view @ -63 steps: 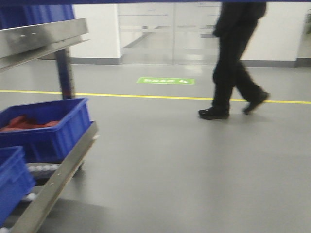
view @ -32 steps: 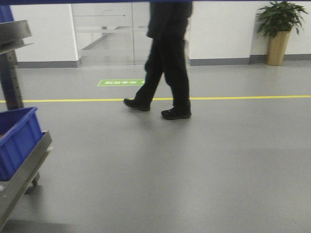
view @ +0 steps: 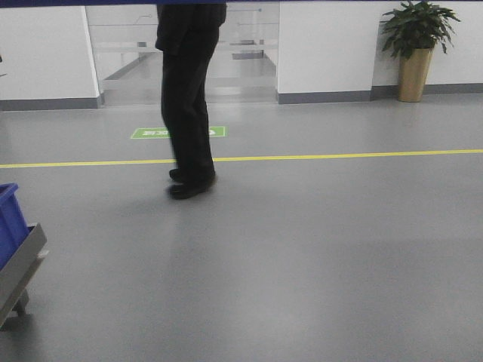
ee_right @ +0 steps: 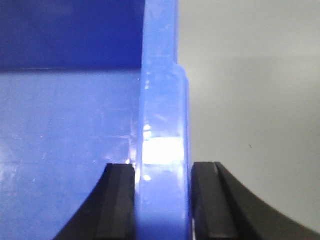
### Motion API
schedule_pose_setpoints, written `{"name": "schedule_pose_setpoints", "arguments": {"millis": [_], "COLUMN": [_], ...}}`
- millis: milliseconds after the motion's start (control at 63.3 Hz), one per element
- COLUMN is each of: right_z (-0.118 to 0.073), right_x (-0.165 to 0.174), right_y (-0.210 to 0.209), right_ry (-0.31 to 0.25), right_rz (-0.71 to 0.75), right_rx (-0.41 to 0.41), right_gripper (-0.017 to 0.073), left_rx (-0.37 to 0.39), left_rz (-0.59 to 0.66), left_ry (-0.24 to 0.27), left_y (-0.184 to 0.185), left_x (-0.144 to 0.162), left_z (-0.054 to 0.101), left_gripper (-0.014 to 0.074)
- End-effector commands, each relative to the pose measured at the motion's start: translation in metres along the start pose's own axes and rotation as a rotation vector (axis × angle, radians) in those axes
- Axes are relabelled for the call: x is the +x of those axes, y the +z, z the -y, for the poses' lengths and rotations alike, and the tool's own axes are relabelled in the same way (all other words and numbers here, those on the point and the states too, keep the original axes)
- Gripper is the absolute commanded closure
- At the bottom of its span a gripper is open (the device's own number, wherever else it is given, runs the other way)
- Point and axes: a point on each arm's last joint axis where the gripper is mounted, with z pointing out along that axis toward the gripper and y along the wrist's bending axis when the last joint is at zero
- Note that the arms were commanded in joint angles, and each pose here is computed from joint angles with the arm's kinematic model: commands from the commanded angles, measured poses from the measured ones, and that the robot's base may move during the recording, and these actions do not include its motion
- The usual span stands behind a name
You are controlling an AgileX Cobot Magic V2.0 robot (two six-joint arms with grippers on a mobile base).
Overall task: Move blue bin to conveyor side
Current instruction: 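Hold the bin with both grippers while driving away from the shelf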
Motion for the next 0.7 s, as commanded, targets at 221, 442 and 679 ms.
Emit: {"name": "schedule_pose_setpoints", "arguments": {"millis": [221,442,679], "right_z": [0.0056,0.0056,0.0056], "right_x": [-0.0092,-0.0092,-0.0092], "right_y": [-0.0126,-0.0126,-0.0126], "right_ry": [-0.018,-0.018,-0.018], "right_rz": [0.135,0.135,0.135], "right_rx": [0.046,0.046,0.046], "right_gripper": [0.0638,0.0638,0.0638], "left_rx": [-0.009,-0.009,-0.009], "left_rz": [0.115,0.115,0.115], "left_ry": [0.035,0.035,0.035], "left_y": [-0.0128,-0.0128,-0.0128], "left_x": [-0.0071,-0.0071,-0.0071], "left_z": [0.0012,0.0012,0.0012], "left_gripper": [0.0613,0.0613,0.0613]}}
